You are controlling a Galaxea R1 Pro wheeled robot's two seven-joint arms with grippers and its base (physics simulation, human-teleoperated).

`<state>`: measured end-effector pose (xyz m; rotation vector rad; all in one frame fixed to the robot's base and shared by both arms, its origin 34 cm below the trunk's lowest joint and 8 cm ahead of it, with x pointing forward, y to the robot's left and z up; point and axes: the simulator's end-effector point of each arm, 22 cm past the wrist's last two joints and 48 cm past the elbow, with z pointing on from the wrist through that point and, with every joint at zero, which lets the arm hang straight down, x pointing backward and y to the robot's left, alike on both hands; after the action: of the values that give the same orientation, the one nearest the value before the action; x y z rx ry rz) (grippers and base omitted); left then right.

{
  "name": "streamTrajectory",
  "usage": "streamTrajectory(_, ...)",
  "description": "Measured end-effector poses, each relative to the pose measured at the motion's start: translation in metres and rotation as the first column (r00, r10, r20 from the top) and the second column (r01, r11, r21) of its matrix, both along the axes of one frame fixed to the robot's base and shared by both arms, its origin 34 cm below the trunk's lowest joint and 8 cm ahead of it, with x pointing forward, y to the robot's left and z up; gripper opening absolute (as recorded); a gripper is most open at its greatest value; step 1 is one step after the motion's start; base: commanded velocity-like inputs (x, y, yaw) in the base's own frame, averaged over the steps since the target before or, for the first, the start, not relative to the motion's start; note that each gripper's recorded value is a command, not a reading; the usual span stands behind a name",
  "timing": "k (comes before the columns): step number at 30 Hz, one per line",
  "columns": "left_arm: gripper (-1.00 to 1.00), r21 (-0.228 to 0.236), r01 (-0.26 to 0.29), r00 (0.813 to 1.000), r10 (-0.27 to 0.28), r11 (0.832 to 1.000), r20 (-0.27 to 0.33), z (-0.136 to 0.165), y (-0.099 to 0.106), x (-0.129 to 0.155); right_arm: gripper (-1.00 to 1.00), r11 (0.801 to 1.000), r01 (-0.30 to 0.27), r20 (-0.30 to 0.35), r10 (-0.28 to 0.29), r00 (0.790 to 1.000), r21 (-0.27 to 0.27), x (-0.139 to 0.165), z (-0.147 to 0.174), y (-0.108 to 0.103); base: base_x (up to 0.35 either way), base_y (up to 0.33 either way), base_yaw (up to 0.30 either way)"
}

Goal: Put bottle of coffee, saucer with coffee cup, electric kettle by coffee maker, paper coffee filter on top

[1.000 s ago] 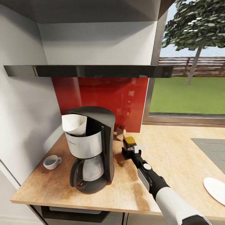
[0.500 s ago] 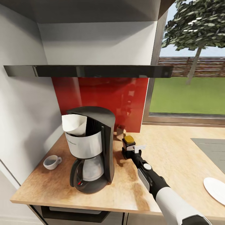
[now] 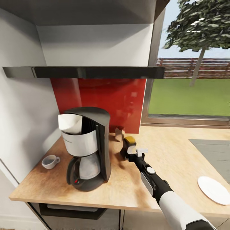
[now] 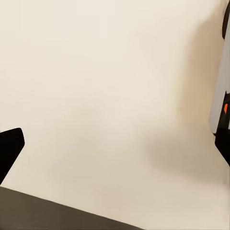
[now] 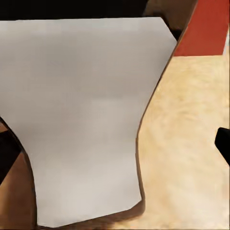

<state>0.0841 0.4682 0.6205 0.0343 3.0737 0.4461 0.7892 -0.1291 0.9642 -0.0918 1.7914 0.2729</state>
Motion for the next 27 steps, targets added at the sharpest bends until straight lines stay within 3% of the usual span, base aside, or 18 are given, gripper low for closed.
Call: streamTrajectory(27, 1.0, 0.0, 0.0, 1.0, 0.0, 1.0, 0.001, 0.0001, 0.0001, 0.0001, 1.0, 1.0, 0.0, 0.001, 0.0, 1.0, 0.0, -0.0002, 0.0007, 0.0, -0.018, -0.016, 0.0)
